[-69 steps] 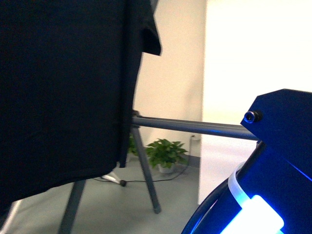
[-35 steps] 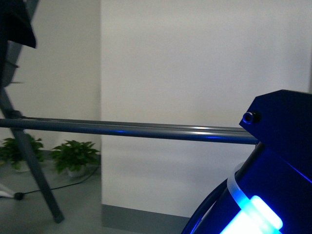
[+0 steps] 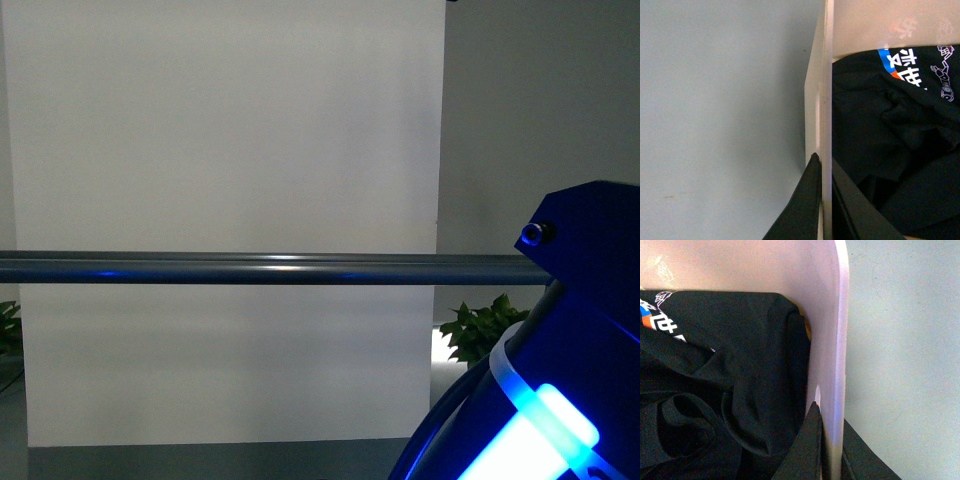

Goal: Move hamper under clothes hanger

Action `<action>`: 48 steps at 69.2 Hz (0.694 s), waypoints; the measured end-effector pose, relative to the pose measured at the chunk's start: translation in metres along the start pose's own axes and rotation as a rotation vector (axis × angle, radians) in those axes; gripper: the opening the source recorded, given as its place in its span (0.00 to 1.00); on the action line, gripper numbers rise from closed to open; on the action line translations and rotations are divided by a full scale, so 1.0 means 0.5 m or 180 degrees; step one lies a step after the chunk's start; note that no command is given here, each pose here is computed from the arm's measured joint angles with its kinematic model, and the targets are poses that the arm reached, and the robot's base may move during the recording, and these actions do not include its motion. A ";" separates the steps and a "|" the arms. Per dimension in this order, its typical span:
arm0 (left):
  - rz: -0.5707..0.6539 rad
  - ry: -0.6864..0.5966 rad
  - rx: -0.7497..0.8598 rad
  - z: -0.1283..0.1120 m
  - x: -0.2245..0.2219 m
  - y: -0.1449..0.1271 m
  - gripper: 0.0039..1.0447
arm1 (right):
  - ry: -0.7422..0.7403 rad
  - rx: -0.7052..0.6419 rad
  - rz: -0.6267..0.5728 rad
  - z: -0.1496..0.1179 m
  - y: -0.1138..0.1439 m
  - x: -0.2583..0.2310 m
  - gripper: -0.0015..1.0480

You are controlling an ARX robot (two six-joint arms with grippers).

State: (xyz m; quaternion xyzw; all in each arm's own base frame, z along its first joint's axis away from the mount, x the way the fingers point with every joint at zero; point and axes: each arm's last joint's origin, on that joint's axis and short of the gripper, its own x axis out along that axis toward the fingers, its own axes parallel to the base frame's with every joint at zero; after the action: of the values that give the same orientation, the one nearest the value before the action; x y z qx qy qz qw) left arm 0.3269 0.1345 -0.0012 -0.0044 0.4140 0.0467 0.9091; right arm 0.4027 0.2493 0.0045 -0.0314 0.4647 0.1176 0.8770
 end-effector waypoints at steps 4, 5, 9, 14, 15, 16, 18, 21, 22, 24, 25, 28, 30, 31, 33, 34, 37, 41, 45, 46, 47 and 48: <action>0.0032 0.0006 -0.0010 -0.001 -0.001 0.003 0.04 | 0.0010 -0.0017 0.0040 -0.002 0.006 -0.001 0.03; 0.0049 0.0010 -0.0016 -0.001 -0.001 0.006 0.04 | 0.0011 -0.0024 0.0045 -0.003 0.009 -0.001 0.03; 0.0086 0.0017 -0.0033 -0.003 -0.002 0.011 0.04 | 0.0016 -0.0053 0.0076 -0.006 0.019 -0.003 0.03; 0.0123 0.0022 -0.0059 -0.005 -0.003 0.018 0.04 | 0.0022 -0.0082 0.0107 -0.009 0.030 -0.004 0.03; 0.0130 0.0023 -0.0062 -0.005 -0.003 0.019 0.04 | 0.0022 -0.0086 0.0111 -0.010 0.031 -0.005 0.03; 0.0135 0.0024 -0.0065 -0.005 -0.004 0.020 0.04 | 0.0023 -0.0090 0.0115 -0.010 0.032 -0.005 0.03; 0.0148 0.0026 -0.0073 -0.006 -0.004 0.023 0.04 | 0.0026 -0.0096 0.0128 -0.011 0.035 -0.005 0.03; 0.0162 0.0029 -0.0079 -0.007 -0.004 0.024 0.04 | 0.0030 -0.0107 0.0147 -0.013 0.039 -0.006 0.03; 0.0165 0.0030 -0.0079 -0.007 -0.004 0.024 0.04 | 0.0031 -0.0109 0.0149 -0.013 0.040 -0.006 0.03; 0.0168 0.0031 -0.0079 -0.007 -0.004 0.025 0.04 | 0.0031 -0.0111 0.0150 -0.013 0.041 -0.006 0.03; 0.0167 0.0030 -0.0078 -0.007 -0.004 0.025 0.04 | 0.0031 -0.0110 0.0150 -0.013 0.041 -0.006 0.03; 0.0161 0.0029 -0.0075 -0.006 -0.004 0.024 0.04 | 0.0029 -0.0109 0.0144 -0.013 0.040 -0.006 0.03; 0.0155 0.0028 -0.0073 -0.006 -0.004 0.023 0.04 | 0.0026 -0.0106 0.0134 -0.012 0.039 -0.006 0.03; 0.0149 0.0026 -0.0072 -0.006 -0.004 0.023 0.04 | 0.0026 -0.0104 0.0131 -0.012 0.038 -0.006 0.03; 0.0143 0.0025 -0.0071 -0.006 -0.004 0.022 0.04 | 0.0023 -0.0100 0.0122 -0.012 0.037 -0.006 0.03; 0.0138 0.0024 -0.0069 -0.006 -0.004 0.022 0.04 | 0.0023 -0.0099 0.0122 -0.012 0.036 -0.005 0.03; 0.0124 0.0021 -0.0067 -0.006 -0.004 0.021 0.04 | 0.0022 -0.0088 0.0113 -0.010 0.032 -0.005 0.03; 0.0101 0.0017 -0.0053 -0.004 -0.003 0.017 0.04 | 0.0020 -0.0072 0.0100 -0.008 0.027 -0.004 0.03; 0.0095 0.0016 -0.0047 -0.004 -0.003 0.015 0.04 | 0.0016 -0.0068 0.0084 -0.008 0.025 -0.004 0.03; 0.0095 0.0016 -0.0047 -0.004 -0.003 0.015 0.04 | 0.0016 -0.0068 0.0084 -0.008 0.025 -0.004 0.03; 0.0096 0.0017 -0.0047 -0.004 -0.003 0.015 0.04 | 0.0016 -0.0069 0.0084 -0.008 0.025 -0.004 0.03; 0.0096 0.0017 -0.0047 -0.004 -0.003 0.015 0.04 | 0.0016 -0.0068 0.0084 -0.008 0.025 -0.004 0.03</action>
State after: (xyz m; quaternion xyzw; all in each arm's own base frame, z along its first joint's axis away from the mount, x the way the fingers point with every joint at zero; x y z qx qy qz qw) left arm 0.3239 0.1417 -0.0013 -0.0050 0.4160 0.0634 0.9071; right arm 0.3957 0.2603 0.0044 -0.0349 0.4661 0.1340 0.8738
